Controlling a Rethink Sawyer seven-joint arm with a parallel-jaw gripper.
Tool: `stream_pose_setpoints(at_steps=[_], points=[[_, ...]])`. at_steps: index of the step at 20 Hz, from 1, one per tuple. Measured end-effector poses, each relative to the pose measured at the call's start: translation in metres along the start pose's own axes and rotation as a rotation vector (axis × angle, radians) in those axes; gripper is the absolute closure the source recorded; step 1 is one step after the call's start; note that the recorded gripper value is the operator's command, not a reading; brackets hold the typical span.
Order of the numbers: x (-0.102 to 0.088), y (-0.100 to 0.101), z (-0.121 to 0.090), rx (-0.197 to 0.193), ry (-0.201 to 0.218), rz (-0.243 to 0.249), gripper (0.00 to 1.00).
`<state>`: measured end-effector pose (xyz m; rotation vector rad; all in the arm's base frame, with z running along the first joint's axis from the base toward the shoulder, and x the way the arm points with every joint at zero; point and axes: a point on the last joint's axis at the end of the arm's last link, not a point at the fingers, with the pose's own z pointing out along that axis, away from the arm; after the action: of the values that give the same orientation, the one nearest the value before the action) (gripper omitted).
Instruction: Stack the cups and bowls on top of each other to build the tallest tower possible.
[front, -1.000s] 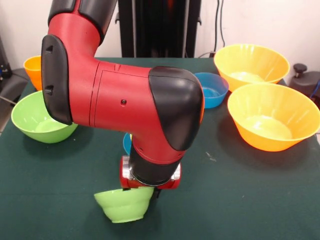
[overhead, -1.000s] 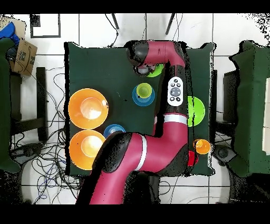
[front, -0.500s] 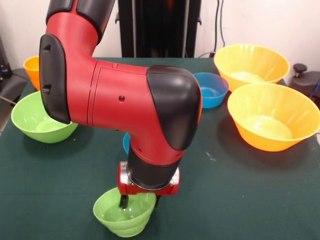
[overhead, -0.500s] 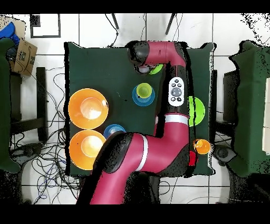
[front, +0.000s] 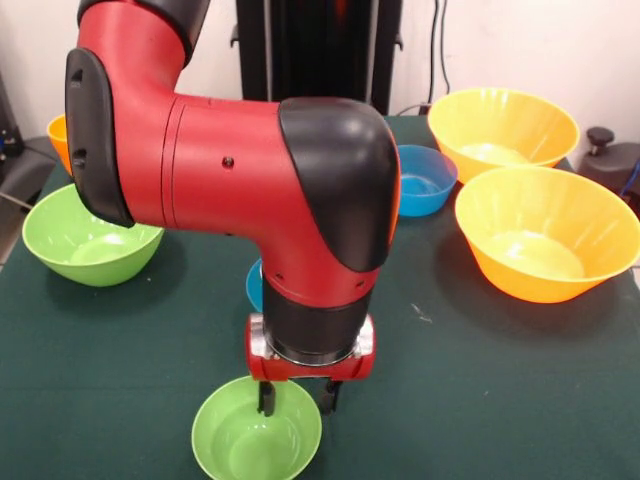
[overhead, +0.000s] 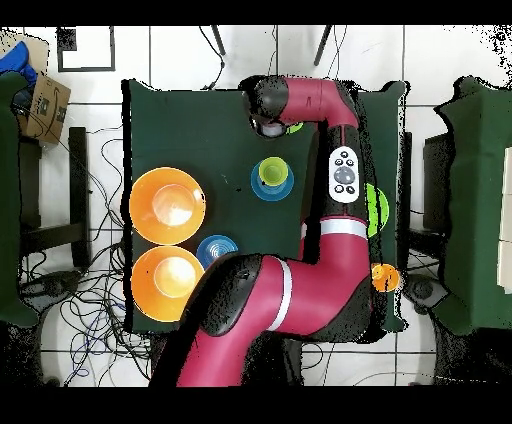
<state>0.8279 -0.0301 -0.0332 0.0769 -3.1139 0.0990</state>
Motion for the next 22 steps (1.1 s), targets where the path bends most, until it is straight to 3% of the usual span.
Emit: stream_pose_setpoints(at_steps=[10,22], points=[[-0.006,0.006,-0.017,-0.033,-0.018,0.012,0.0],[-0.006,0.013,-0.007,-0.031,-0.074,-0.001,0.0]])
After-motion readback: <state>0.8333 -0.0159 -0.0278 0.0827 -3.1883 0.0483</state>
